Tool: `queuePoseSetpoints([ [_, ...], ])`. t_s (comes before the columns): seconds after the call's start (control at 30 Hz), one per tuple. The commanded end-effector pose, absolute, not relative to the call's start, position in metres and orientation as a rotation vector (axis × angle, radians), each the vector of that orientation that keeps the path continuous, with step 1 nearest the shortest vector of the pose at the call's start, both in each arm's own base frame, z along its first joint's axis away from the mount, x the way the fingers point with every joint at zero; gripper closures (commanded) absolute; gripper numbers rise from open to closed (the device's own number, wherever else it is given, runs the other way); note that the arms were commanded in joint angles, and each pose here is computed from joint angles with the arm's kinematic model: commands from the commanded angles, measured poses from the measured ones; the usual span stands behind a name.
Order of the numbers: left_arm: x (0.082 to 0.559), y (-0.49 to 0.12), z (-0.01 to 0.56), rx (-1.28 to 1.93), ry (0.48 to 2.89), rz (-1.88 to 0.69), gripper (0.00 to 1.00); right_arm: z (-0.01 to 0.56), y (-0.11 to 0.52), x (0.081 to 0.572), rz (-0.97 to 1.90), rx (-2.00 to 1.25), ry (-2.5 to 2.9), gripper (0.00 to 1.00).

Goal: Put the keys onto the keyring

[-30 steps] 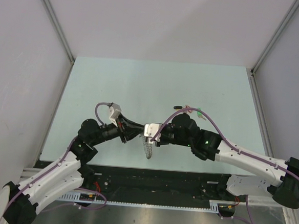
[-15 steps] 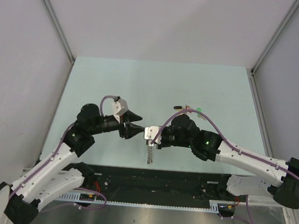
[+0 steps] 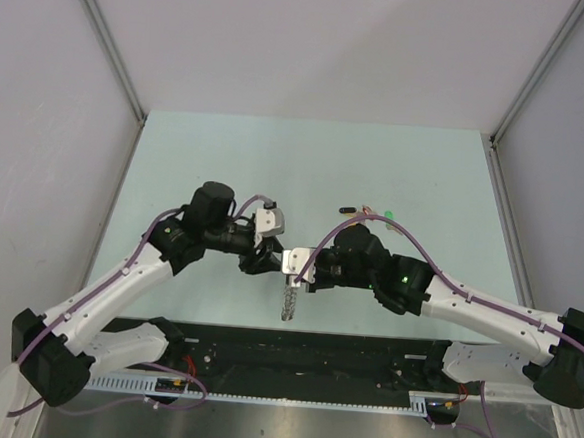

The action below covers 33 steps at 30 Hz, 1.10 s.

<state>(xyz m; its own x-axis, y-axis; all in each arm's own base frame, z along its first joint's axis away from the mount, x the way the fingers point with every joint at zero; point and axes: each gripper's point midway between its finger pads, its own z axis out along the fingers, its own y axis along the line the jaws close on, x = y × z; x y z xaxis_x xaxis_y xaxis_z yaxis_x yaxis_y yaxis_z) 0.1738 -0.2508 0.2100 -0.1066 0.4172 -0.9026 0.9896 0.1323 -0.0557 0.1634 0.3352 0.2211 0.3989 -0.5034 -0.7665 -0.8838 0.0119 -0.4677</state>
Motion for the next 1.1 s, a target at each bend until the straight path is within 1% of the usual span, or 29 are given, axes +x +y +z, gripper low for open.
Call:
queuePoseSetpoints([
  [0.0,0.165,-0.259,0.222,1.470,1.553,-0.976,0.55,0.253,0.343,0.163,0.489,-1.582,1.155,1.00],
  [0.17,0.164,-0.265,0.221,1.478,1.541,-0.996,0.64,0.253,0.344,0.161,0.494,-1.585,1.152,1.00],
  [0.43,0.163,-0.272,0.212,1.476,1.575,-1.028,0.73,0.254,0.344,0.160,0.500,-1.585,1.146,1.00],
  [0.5,0.163,-0.272,0.212,1.472,1.569,-1.026,0.82,0.253,0.344,0.160,0.500,-1.588,1.149,1.00],
  [0.53,0.165,-0.272,0.214,1.463,1.572,-1.017,0.94,0.253,0.344,0.160,0.501,-1.587,1.150,1.00],
  [0.57,0.166,-0.271,0.213,1.459,1.575,-1.007,1.00,0.254,0.344,0.160,0.500,-1.585,1.150,1.00],
  [0.73,0.172,-0.266,0.227,1.376,1.554,-0.946,1.00,0.257,0.338,0.162,0.481,-1.572,1.161,1.00],
  [0.9,0.178,-0.255,0.235,1.212,1.583,-0.962,1.00,0.259,0.332,0.167,0.450,-1.550,1.181,1.00],
  [0.93,0.183,-0.251,0.245,1.176,1.547,-0.952,1.00,0.259,0.332,0.166,0.453,-1.552,1.182,1.00],
  [1.07,0.183,-0.245,0.250,1.089,1.537,-0.976,1.00,0.258,0.332,0.166,0.454,-1.556,1.183,1.00],
])
